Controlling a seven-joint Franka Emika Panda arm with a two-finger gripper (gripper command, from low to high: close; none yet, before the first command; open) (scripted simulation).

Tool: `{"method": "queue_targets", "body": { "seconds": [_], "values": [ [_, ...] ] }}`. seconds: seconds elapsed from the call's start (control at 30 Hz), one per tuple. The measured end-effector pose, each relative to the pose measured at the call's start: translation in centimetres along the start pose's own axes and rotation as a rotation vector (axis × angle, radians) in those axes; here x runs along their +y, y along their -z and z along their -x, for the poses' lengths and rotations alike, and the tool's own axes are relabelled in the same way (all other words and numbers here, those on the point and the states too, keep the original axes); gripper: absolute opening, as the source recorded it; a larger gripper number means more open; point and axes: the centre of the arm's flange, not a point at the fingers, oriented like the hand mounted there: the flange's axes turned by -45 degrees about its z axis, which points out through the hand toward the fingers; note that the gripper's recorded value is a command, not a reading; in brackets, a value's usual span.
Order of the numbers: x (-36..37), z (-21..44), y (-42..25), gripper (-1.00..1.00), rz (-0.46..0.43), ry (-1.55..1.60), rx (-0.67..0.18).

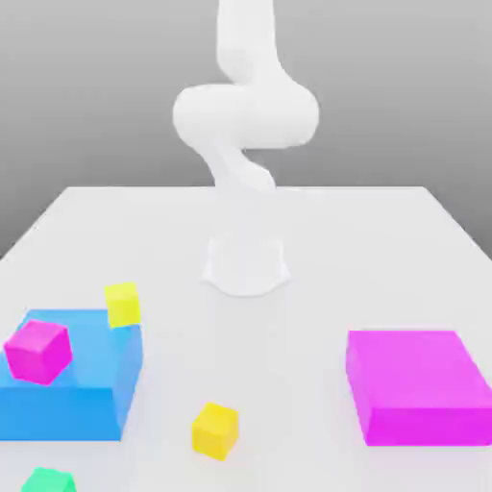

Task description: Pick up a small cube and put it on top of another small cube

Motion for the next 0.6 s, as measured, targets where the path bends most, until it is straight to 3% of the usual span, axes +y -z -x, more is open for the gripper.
{"method": "queue_targets", "body": {
  "seconds": [0.27,0.6],
  "values": [
    [1.5,5.1,-17.2,0.00,0.059,-0.114,-0.246],
    [3.9,18.7,-32.9,0.00,0.124,-0.264,-0.544]
  ]
}}
